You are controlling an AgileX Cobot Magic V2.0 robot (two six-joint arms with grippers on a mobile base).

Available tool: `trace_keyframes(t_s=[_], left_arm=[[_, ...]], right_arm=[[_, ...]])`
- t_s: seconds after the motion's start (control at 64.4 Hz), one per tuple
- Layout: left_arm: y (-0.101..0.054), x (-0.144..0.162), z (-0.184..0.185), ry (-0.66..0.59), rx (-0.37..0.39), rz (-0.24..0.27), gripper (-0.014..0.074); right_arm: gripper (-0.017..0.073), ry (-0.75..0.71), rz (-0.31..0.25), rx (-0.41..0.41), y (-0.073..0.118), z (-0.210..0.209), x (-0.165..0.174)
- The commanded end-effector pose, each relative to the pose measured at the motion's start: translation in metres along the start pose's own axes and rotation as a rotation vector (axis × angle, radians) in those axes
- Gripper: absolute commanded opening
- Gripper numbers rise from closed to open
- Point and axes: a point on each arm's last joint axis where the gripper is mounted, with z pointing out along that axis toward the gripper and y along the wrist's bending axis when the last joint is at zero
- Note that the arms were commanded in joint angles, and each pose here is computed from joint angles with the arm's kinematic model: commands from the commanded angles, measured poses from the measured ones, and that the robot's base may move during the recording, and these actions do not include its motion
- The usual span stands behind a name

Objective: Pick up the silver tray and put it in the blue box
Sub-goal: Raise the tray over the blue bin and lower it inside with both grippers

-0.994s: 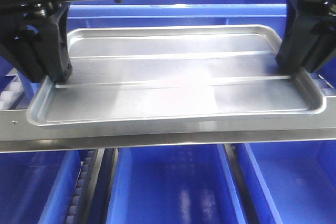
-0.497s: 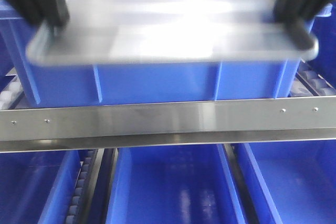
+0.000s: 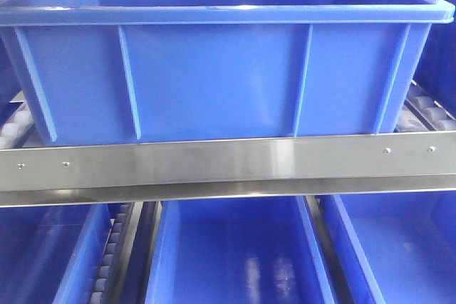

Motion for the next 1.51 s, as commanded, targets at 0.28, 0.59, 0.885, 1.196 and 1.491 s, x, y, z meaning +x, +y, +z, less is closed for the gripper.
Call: trace_keyframes(t_s=[0.28,0.59,0.885,1.196,1.491], left_arm=[[-0.006,-0.056,0.016,-0.272,0.278,-0.089,-0.0015],[-0.003,-0.056,0.056,-0.247,0.255,-0.076,-0.0015],[-0.003,-0.053,0.076,-0.212,0.241,-0.075,-0.0015],[-0.003,-0.051,0.085,-0.192,0.243,-0.085,-0.0015],[-0.002,-0.050,0.085,-0.186,0.241,-0.086,-0.0015]], right_arm=[[0.0057,-0.198,0.084,-0.304,0.002,0.048,-0.065],[0.0057,-0.130,0.122,-0.311,-0.012,0.092,-0.062],[0.0057,-0.125,0.121,-0.311,-0.012,0.092,-0.062],[0.0057,-0.125,0.121,-0.311,-0.012,0.092,-0.062],[0.0059,-0.123,0.121,-0.311,-0.012,0.092,-0.062]])
